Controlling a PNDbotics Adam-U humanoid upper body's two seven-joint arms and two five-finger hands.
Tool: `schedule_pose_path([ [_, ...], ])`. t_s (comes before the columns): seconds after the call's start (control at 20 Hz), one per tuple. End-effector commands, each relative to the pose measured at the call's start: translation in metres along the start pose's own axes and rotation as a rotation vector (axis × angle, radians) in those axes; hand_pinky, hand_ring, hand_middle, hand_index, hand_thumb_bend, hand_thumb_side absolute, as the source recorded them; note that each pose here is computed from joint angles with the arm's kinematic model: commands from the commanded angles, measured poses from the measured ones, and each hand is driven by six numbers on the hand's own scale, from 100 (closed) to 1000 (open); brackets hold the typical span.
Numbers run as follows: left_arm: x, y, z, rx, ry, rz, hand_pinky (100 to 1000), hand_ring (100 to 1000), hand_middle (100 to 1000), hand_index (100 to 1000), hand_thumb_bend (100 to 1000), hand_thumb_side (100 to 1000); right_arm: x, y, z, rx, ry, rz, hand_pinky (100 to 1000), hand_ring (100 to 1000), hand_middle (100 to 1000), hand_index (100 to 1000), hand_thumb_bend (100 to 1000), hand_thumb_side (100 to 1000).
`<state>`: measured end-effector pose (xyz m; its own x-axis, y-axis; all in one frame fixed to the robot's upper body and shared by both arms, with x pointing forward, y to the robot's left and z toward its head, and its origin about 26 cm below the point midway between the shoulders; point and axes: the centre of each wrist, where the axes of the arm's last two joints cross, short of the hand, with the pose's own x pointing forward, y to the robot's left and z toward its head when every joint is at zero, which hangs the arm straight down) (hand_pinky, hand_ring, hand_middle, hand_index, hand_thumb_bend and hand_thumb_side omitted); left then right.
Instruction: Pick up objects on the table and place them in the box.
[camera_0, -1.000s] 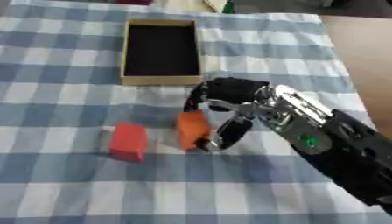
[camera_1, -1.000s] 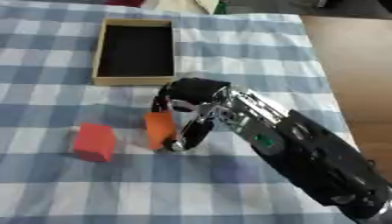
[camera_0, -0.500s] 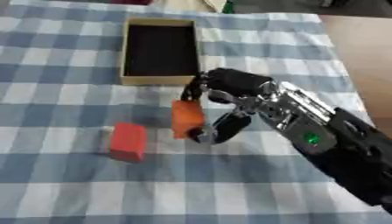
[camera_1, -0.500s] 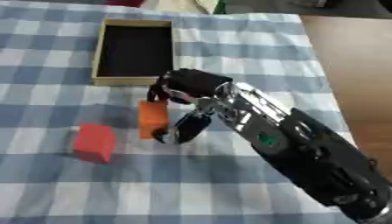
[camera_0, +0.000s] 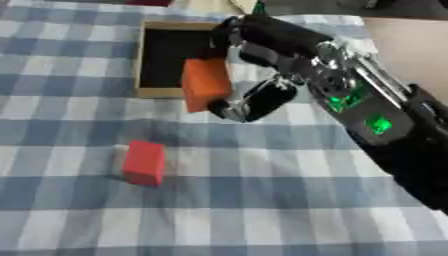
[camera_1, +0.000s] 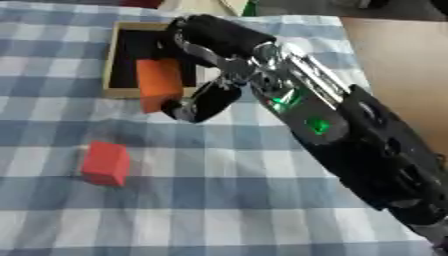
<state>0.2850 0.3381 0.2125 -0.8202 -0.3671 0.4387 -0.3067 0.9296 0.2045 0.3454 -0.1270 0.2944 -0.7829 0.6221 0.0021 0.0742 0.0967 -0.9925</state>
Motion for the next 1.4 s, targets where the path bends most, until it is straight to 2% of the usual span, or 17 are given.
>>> schedule_pose_path([
  [0.05,0.006,0.003,-0.007,-0.013,-0.034,-0.009,739,643,640,788,100,851,-0.007,-0.02,-0.007,-0.02,0.021,0.014,820,671,351,559,100,120],
  [0.3,0.006,0.002,-0.007,-0.02,-0.031,0.0,733,643,641,788,100,857,-0.029,-0.033,-0.039,-0.047,0.079,0.013,812,645,358,574,100,123],
  [0.55,0.007,0.0,-0.009,-0.029,-0.035,0.008,736,641,641,788,100,858,-0.058,-0.026,-0.073,-0.046,0.157,0.042,810,652,370,583,100,121],
  [0.8,0.007,-0.002,-0.01,-0.036,-0.038,0.017,736,641,641,787,100,861,-0.082,-0.009,-0.091,-0.032,0.239,0.058,812,664,380,590,100,128],
  [1.15,0.007,-0.003,-0.01,-0.042,-0.038,0.024,736,640,642,787,100,862,-0.103,0.017,-0.1,0.009,0.315,0.065,812,671,390,595,100,142],
  [1.4,0.007,-0.004,-0.01,-0.041,-0.037,0.026,736,639,642,786,100,860,-0.112,0.037,-0.102,0.05,0.333,0.05,816,686,408,611,100,217],
])
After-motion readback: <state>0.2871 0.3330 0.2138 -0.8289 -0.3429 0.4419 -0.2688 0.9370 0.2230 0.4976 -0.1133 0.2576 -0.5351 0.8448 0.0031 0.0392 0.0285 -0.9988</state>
